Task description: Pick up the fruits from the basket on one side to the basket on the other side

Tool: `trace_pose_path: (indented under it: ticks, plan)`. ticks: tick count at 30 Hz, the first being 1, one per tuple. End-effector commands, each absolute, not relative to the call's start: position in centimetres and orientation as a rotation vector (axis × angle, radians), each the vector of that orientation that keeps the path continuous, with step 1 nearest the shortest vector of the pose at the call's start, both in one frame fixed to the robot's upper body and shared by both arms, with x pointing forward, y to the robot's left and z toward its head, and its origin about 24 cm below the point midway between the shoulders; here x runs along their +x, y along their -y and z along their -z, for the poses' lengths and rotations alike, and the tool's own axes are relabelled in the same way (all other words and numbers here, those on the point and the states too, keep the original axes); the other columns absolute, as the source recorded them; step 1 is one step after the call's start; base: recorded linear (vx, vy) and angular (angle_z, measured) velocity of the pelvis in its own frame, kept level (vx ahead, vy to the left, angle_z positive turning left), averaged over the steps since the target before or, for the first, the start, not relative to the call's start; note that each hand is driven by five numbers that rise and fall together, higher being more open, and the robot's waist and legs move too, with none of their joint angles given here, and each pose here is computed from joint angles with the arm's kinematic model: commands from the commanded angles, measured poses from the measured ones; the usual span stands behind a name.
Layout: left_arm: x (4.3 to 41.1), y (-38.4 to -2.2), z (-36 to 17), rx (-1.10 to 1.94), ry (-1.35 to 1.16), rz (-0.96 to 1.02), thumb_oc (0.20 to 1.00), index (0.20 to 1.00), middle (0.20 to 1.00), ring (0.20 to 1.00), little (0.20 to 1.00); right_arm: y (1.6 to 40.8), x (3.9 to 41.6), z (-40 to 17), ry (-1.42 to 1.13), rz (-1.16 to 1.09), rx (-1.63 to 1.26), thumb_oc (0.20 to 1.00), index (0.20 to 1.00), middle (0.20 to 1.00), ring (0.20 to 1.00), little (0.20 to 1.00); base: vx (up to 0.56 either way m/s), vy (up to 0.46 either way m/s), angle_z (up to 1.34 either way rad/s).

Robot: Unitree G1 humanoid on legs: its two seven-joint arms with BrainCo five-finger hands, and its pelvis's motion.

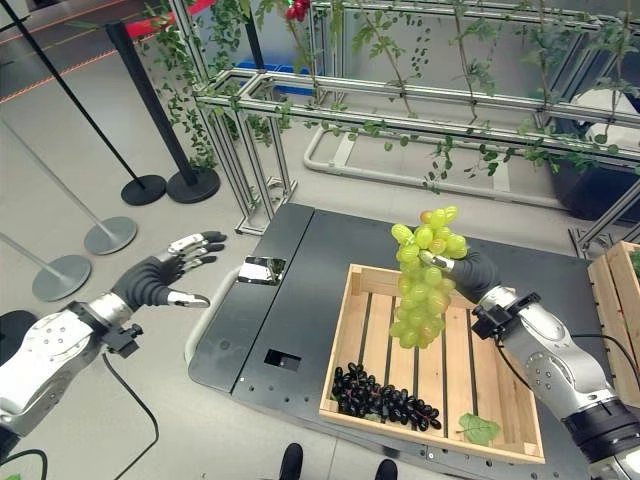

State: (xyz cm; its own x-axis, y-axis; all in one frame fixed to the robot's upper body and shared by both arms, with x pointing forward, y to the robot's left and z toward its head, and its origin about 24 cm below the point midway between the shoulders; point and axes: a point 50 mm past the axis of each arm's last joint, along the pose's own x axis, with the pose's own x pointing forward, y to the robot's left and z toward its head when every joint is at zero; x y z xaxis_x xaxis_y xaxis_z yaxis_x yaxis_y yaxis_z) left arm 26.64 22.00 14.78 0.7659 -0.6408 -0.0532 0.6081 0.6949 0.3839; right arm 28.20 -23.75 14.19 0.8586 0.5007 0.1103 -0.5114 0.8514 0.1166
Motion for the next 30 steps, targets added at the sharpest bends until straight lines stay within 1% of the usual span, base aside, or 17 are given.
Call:
trace_pose_path:
  ticks: [1, 2, 3, 10, 12, 17, 23, 29, 30]
  plan:
    - [27.0, -21.6, -16.6, 0.331, 0.13, 0.743, 1.0, 1.0, 1.0, 1.0, 1.0, 21.5, 28.4, -17.9, 0.219, -0.666, 0.089, 0.2, 0.2, 0.2, 0.2, 0.2, 0.01, 0.005, -0.06]
    - [27.0, -20.6, -16.4, 0.333, 0.091, 0.812, 1.0, 1.0, 1.0, 1.0, 1.0, 21.2, 28.6, -18.2, 0.226, -0.673, 0.073, 0.2, 0.2, 0.2, 0.2, 0.2, 0.0, 0.0, 0.0]
    - [27.0, -20.6, -16.4, 0.334, 0.092, 0.814, 1.0, 1.0, 1.0, 1.0, 1.0, 21.3, 28.6, -18.2, 0.227, -0.671, 0.074, 0.2, 0.2, 0.2, 0.2, 0.2, 0.0, 0.0, 0.0]
    - [27.4, -17.1, -17.1, 0.426, 0.054, 1.0, 1.0, 1.0, 1.0, 1.0, 1.0, 20.5, 29.4, -20.2, 0.292, -0.682, 0.029, 0.2, 0.2, 0.2, 0.2, 0.2, 0.0, 0.001, -0.01]
    - [27.4, -16.7, -17.1, 0.426, 0.047, 1.022, 1.0, 1.0, 1.0, 1.0, 1.0, 20.4, 29.5, -20.5, 0.303, -0.685, 0.023, 0.2, 0.2, 0.2, 0.2, 0.2, 0.0, 0.0, 0.0]
    - [27.3, -13.9, -17.3, 0.416, 0.026, 1.153, 1.0, 1.0, 1.0, 1.0, 1.0, 19.5, 29.9, -21.1, 0.322, -0.709, 0.001, 0.2, 0.2, 0.2, 0.2, 0.2, 0.0, 0.0, 0.0]
    - [27.0, -10.7, -16.7, 0.373, 0.003, 1.28, 1.0, 1.0, 1.0, 1.0, 1.0, 18.3, 30.2, -20.8, 0.321, -0.733, 0.008, 0.2, 0.2, 0.2, 0.2, 0.2, 0.0, 0.0, 0.0]
    - [26.6, -7.5, -16.7, 0.37, 0.058, 1.38, 1.0, 1.0, 1.0, 1.0, 1.0, 15.5, 30.0, -19.8, 0.292, -0.836, 0.039, 0.2, 0.2, 0.2, 0.2, 0.2, 0.0, 0.0, 0.0]
    - [26.6, -7.5, -16.7, 0.37, 0.058, 1.38, 1.0, 1.0, 1.0, 1.0, 1.0, 15.5, 30.0, -19.8, 0.292, -0.836, 0.039, 0.2, 0.2, 0.2, 0.2, 0.2, 0.0, 0.0, 0.0]
